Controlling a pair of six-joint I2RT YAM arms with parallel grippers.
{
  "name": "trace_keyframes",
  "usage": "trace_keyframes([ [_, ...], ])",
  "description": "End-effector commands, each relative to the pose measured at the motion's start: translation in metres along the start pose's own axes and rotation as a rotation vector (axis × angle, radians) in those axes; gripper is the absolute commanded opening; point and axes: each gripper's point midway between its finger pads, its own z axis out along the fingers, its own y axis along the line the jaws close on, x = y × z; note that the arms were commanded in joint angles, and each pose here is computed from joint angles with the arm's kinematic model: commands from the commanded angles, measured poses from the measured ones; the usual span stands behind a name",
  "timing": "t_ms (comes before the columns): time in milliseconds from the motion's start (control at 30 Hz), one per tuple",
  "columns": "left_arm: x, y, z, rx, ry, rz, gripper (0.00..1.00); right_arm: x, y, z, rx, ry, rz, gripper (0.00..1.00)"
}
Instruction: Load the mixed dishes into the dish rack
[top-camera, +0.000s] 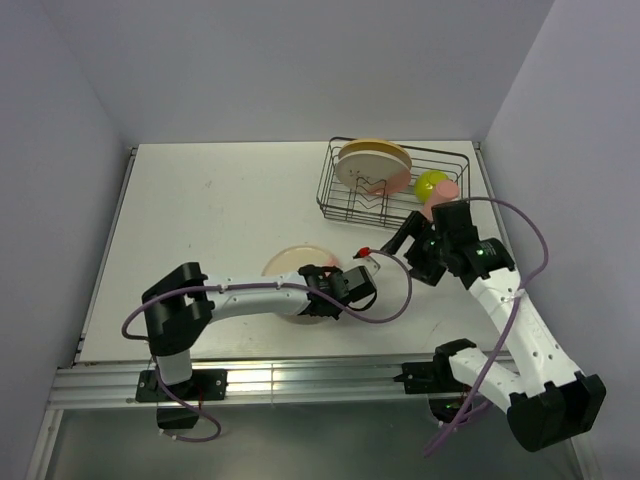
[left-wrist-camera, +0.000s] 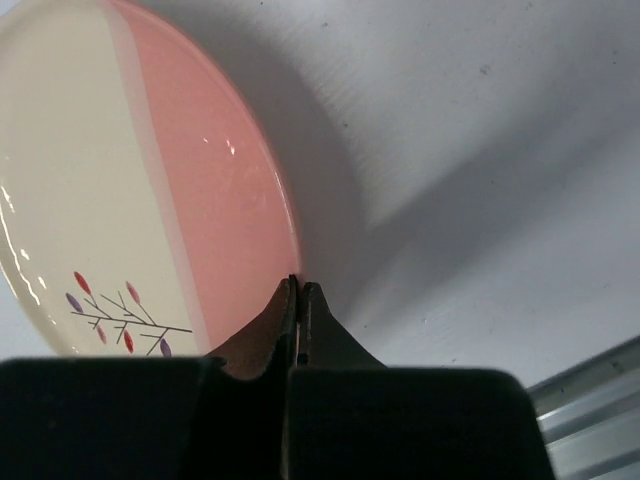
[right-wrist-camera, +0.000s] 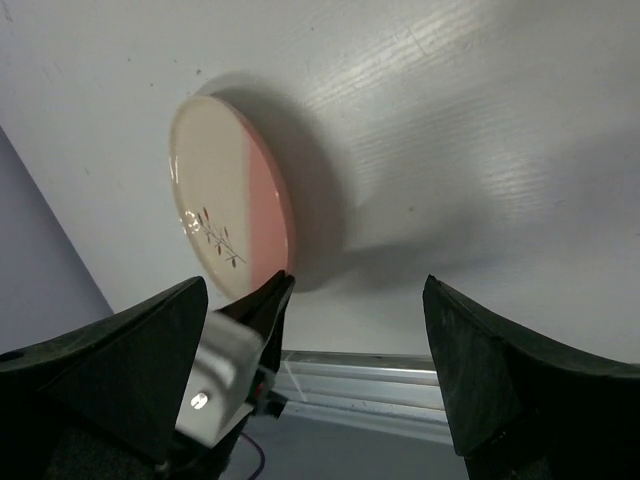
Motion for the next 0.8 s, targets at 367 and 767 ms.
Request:
trace_keyframes([
  [367,-0.015,0.017,-0.05,0.039,-0.089,-0.089,0.0,0.055,0.03,0.08,-0.334,0.279,0.34,0.89],
  [767,-0.011,0.023,-0.056,0.037,-0.1,-0.087,0.0,0.071,0.092,0.111,-0.353,0.382,0.212,0.88],
])
